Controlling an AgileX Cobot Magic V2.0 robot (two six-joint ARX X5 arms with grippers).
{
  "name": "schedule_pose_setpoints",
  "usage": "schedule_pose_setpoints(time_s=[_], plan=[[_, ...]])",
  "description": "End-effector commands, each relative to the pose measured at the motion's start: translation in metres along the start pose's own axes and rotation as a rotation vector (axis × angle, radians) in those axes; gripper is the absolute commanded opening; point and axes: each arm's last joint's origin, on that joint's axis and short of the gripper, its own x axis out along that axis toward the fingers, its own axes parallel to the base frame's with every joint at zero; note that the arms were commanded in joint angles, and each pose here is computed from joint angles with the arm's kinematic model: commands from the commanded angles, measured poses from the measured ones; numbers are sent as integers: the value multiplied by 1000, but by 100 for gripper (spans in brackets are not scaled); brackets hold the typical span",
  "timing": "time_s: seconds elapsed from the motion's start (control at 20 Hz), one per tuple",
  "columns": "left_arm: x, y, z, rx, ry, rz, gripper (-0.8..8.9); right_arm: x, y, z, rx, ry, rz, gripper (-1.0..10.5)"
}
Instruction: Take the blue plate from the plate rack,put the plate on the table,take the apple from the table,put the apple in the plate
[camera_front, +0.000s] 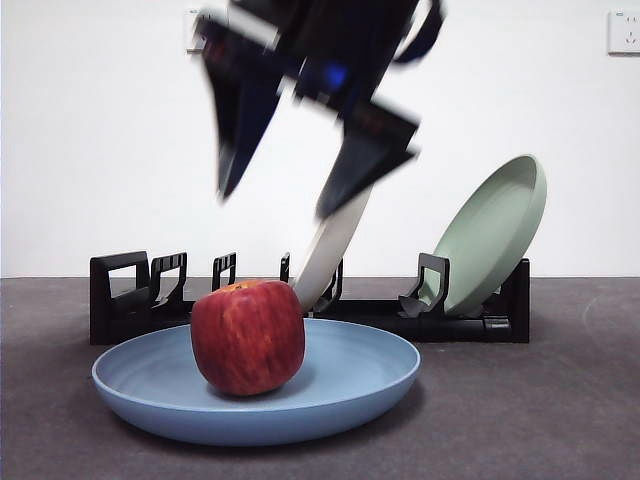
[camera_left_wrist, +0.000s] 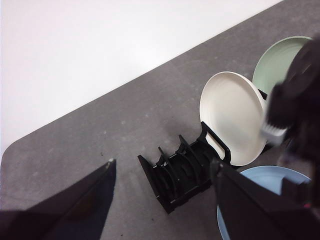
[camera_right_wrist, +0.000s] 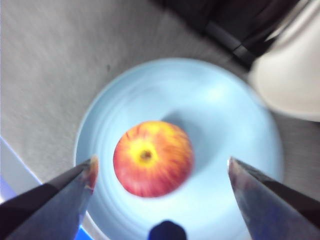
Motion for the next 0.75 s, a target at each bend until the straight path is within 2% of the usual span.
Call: schedule_pose_setpoints(time_s=[0.05, 0.2, 0.25, 0.3, 0.35, 0.4, 0.45, 0.5, 0.75], plan=[[6, -6, 3, -10, 0, 2, 314, -38, -3, -1, 9, -73, -62, 440], [15, -17, 7, 35, 12, 1, 310, -83, -10, -10, 10, -153, -140, 433], [19, -21, 8, 54, 17, 0, 300, -98, -12, -14, 16, -181, -151, 399], [22, -25, 9, 77, 23, -8, 221, -110, -15, -17, 14, -204, -157, 332], [26, -29, 9, 111, 33, -34, 49, -121, -18, -20, 5, -227, -167, 246], [30, -34, 10, 131, 40, -55, -3, -131, -21, -24, -5, -245, -178, 144], [35, -38, 10, 141, 51, -72, -8, -141, -25, -28, -11, -265, -190, 28], [40, -40, 11, 146, 65, -80, -8, -148, -27, -30, -12, -282, -199, -20], [66, -28, 6, 102, 143, -132, -8, -174, -35, -45, -6, -357, -235, -15]])
